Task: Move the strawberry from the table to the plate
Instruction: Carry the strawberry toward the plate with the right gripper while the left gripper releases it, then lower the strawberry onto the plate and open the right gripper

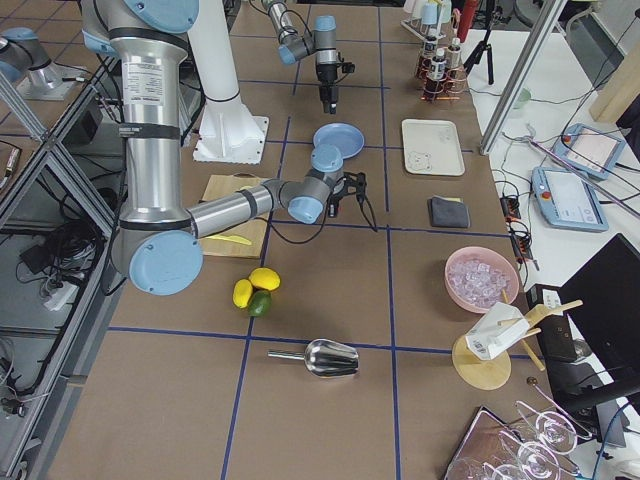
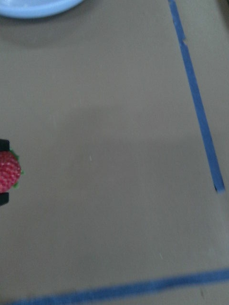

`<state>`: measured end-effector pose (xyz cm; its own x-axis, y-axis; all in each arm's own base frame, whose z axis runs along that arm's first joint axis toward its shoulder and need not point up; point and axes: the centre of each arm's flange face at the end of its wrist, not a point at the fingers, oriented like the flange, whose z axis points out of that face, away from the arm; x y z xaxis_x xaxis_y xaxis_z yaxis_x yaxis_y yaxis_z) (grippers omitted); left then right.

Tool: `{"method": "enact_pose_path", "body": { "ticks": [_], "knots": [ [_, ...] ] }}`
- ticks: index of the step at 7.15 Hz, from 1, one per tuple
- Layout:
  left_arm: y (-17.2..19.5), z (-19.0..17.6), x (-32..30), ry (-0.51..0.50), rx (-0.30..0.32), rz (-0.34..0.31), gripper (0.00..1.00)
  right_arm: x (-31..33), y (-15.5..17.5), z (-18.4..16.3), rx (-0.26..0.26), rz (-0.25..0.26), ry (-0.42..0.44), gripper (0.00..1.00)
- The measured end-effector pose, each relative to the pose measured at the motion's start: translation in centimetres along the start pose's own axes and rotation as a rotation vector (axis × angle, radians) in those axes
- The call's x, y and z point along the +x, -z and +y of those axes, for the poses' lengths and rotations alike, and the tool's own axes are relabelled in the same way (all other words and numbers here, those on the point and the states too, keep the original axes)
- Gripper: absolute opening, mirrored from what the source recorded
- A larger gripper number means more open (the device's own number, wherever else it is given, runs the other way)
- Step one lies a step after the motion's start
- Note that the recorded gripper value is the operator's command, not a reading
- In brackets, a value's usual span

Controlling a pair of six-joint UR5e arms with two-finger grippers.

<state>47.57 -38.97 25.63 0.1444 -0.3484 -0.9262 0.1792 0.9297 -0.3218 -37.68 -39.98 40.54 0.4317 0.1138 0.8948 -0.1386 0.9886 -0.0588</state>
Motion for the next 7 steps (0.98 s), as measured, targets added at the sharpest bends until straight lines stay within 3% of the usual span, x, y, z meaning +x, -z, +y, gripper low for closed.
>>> {"method": "enact_pose_path", "body": {
  "ticks": [1,3,5,7],
  "knots": [
    [1.8,-1.8,-0.3,-0.011,-0.003,-0.003,0.79,-5.4,-1.6,1.1,-0.001,-0.009,-0.051,0.0],
    [6.2,-4.7,-2.6,-0.026,0.035,-0.007,1.0,-16.6,-4.4,3.3,0.009,0.051,-0.117,0.0],
    [10.7,-7.5,-5.2,-0.06,0.063,-0.022,1.0,-25.1,-8.7,4.1,0.05,0.102,-0.201,0.0],
    [11.8,-8.4,-5.9,-0.062,0.073,-0.03,1.0,-29.5,-12.2,3.8,0.09,0.161,-0.238,0.0]
  ]
}}
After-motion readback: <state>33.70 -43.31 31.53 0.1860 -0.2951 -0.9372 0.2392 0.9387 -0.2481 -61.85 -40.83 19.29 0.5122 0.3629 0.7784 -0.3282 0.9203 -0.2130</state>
